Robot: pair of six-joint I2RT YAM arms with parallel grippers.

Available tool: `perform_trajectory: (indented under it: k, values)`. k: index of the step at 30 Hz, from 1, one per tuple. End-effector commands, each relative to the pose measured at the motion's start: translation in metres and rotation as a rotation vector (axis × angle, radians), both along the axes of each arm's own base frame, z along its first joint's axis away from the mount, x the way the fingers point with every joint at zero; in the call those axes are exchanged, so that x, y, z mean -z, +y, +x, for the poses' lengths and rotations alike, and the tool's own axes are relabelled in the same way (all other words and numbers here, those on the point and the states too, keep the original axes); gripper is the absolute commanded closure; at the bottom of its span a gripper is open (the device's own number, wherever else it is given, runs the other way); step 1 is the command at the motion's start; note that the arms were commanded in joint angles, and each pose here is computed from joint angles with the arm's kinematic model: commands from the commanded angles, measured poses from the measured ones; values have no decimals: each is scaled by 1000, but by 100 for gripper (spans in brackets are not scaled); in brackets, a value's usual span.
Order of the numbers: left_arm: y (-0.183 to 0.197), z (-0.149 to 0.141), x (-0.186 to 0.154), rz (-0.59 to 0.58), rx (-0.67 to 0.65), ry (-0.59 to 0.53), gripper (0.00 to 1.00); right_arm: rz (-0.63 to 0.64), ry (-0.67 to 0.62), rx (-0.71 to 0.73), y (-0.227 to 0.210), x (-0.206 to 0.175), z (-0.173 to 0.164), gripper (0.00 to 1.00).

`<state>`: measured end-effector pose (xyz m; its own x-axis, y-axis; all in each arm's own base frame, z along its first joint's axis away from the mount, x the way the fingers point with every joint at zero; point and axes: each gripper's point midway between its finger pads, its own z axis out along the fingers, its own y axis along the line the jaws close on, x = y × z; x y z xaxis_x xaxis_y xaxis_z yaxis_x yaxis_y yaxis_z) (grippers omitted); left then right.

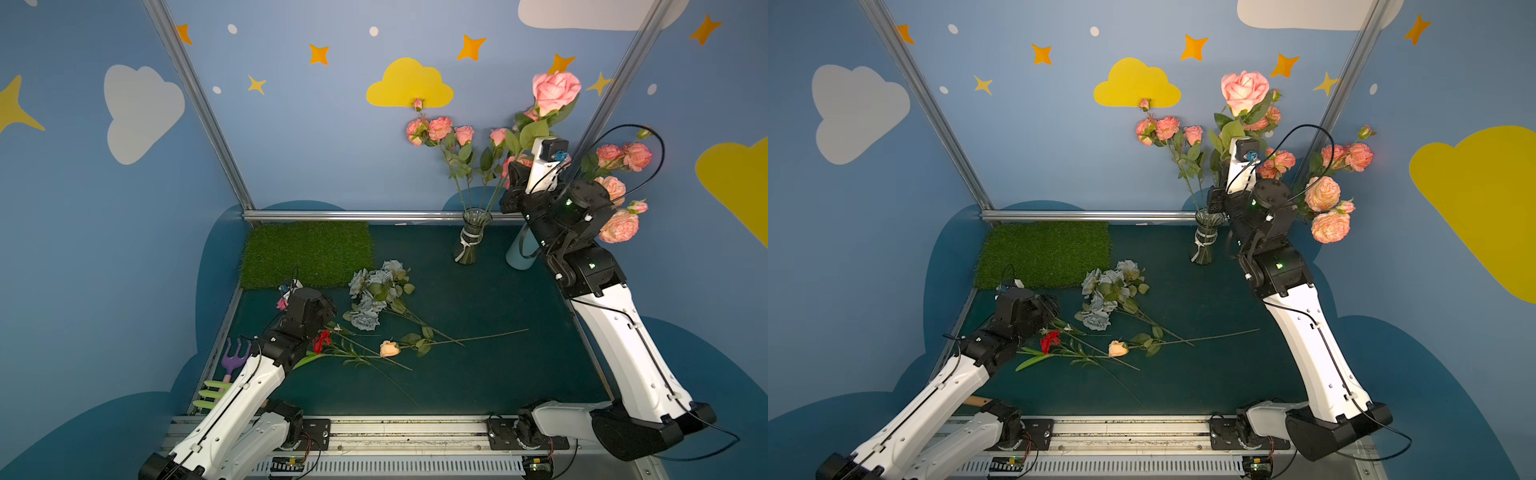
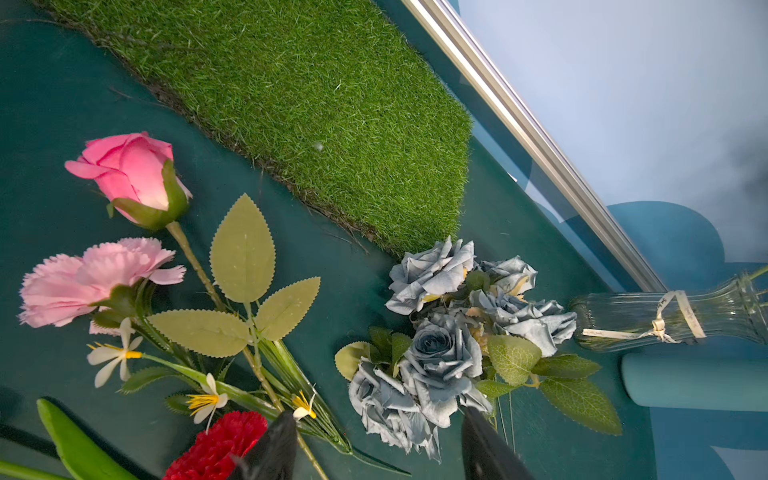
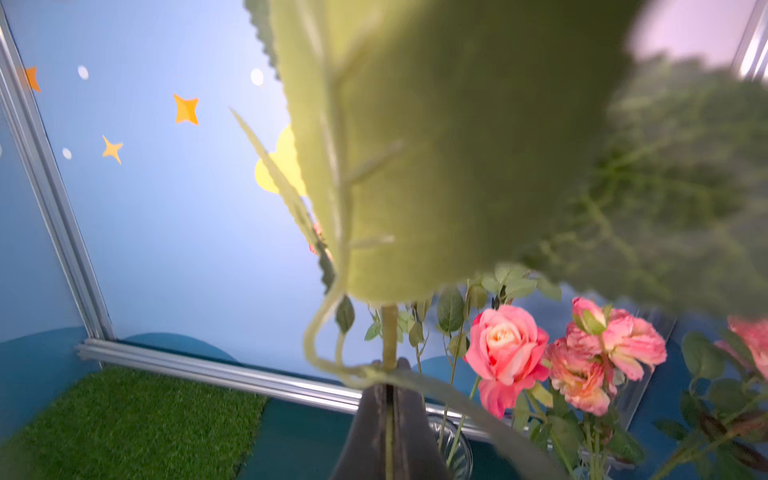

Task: Place the pink flowers into the vase
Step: Place the flower in the vase.

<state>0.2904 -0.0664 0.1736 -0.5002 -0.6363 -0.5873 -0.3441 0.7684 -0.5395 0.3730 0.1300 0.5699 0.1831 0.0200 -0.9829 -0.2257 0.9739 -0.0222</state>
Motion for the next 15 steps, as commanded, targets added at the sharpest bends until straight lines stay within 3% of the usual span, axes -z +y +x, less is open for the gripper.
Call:
perform_trajectory:
  k: [1,7,15]
  values:
    - [0,3,-3,9,10,-18,36,31,-53,2,-3,-22,11,100]
    - [0,6,-4,22,8,-12,36,22,-60,33,-5,-29,46,100]
    - [0,10,-8,34,5,-10,36,8,4,71,-8,6,108,100]
